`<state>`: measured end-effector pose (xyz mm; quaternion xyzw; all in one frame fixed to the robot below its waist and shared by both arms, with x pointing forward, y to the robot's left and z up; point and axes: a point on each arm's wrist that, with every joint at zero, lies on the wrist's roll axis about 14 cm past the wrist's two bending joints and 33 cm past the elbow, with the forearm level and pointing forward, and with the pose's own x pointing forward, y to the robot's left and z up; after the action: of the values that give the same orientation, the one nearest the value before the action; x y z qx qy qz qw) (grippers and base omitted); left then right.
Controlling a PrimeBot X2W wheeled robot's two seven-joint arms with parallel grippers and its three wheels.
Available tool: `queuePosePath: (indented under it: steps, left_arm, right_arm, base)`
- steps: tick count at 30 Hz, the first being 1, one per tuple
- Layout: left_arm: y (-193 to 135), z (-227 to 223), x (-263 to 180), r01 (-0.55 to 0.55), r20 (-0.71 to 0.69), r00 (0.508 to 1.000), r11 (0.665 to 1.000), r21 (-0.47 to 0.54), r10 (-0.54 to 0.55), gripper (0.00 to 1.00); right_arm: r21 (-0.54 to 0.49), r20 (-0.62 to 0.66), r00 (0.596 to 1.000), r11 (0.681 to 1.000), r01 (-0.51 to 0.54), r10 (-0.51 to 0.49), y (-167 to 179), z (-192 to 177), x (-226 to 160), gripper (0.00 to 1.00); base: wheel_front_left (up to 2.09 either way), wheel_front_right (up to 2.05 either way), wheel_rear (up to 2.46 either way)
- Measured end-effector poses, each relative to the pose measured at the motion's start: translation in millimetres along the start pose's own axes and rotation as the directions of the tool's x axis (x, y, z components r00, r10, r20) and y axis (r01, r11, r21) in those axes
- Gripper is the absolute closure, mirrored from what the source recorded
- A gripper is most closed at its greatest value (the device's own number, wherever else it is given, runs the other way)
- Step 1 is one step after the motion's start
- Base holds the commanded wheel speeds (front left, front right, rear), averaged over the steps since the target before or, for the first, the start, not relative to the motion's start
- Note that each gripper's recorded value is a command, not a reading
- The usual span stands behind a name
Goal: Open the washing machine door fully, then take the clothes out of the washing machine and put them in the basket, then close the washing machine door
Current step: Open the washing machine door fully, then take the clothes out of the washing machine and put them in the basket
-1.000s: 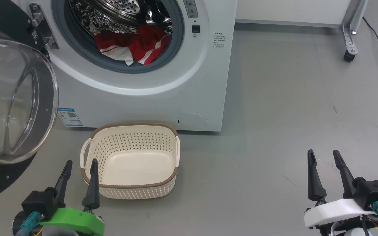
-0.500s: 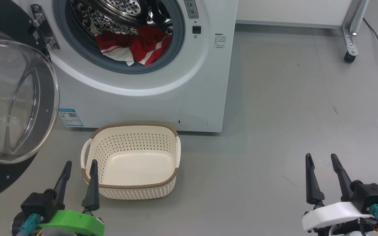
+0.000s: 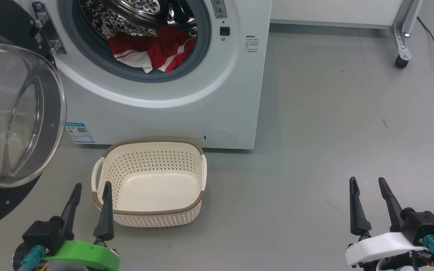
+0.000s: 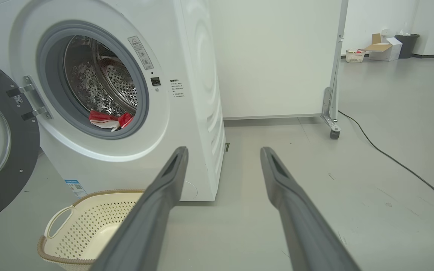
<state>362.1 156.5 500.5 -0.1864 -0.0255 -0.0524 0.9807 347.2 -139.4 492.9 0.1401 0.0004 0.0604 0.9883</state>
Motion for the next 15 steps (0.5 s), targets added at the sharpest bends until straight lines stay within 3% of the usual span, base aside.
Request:
queuePosePath:
  steps: [15]
  left_arm:
    - [-2.1,7.7,0.6,0.003,0.026,1.000,1.000,-0.020,-0.003,0.00]
  right_arm:
    - [0.002,-0.007,1.000,1.000,-0.004,0.004,1.3,-2.2,0.9,0.00]
  base:
    - [0.10,-0.26,0.16]
